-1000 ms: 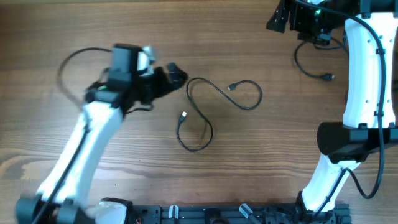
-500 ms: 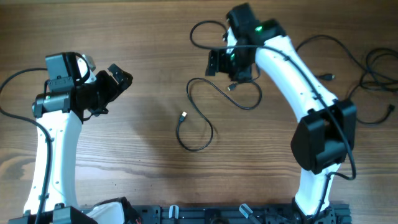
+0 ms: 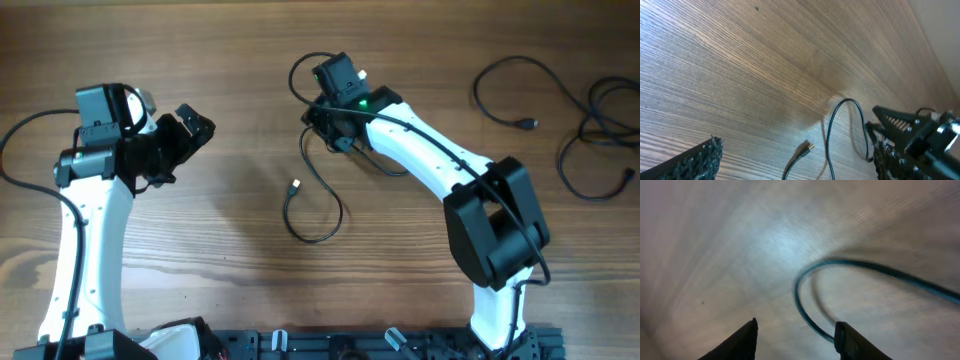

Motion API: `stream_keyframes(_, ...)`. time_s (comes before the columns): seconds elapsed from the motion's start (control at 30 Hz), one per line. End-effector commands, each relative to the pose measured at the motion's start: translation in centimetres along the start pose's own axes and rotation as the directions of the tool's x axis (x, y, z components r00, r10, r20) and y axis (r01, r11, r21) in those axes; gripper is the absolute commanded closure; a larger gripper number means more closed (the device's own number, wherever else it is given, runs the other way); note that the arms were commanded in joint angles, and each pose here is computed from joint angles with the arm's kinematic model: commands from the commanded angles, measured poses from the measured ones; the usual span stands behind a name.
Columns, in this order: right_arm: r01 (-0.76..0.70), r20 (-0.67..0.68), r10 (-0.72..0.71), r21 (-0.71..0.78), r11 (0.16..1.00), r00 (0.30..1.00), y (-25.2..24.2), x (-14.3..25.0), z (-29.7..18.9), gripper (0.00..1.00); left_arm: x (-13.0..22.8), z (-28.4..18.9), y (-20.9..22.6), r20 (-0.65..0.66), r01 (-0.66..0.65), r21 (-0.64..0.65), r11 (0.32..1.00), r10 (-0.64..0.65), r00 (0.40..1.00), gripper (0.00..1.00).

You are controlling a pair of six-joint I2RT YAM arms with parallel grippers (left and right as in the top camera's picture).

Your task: Untangle cables

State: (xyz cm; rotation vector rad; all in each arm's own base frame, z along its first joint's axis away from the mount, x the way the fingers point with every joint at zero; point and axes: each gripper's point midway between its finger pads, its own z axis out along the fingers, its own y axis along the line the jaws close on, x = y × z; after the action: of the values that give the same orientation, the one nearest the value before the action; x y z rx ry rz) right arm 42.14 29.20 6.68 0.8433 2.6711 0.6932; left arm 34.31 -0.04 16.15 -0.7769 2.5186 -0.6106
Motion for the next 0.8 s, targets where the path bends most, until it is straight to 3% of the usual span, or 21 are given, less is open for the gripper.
stream_keyframes(0.0, 0.016, 0.057, -0.017, 0.016, 1.000, 0.998, -0.8, -1.1, 2.4, 0.48, -0.1, 0.1, 0.0, 0.000, -0.023, -0.008, 1.000, 0.023, 1.000, 0.02)
stream_keyframes(0.2, 0.026, -0.020, -0.025, 0.056, 0.998, 0.999, -2.6, 0.3, 5.1, 0.53, -0.1, 0.1, 0.0, 0.000, -0.023, -0.008, 1.000, 0.023, 1.000, 0.00)
stream_keyframes(0.43, 0.029, -0.013, -0.029, 0.034, 0.999, 1.000, -3.0, 0.1, 8.0, 0.53, -0.1, 0.1, 0.0, 0.000, -0.023, -0.009, 1.000, 0.023, 1.000, 0.00)
stream_keyframes(0.5, 0.030, -0.007, -0.030, 0.021, 0.999, 1.000, -2.8, 0.0, 8.6, 0.60, -0.1, 0.1, 0.0, 0.000, -0.023, -0.009, 1.000, 0.023, 1.000, 0.00)
stream_keyframes(0.67, 0.045, -0.013, -0.044, 0.031, 0.999, 0.999, -3.2, 0.1, 8.8, 0.91, 0.0, 0.2, 0.1, -0.001, -0.022, -0.009, 1.000, 0.022, 1.000, 0.00)
stream_keyframes(0.77, 0.317, -0.086, -0.318, -0.023, 0.948, 0.944, -2.8, 1.3, 8.5, 0.96, 0.0, 0.2, 0.1, -0.001, -0.022, -0.009, 1.000, 0.022, 1.000, 0.00)
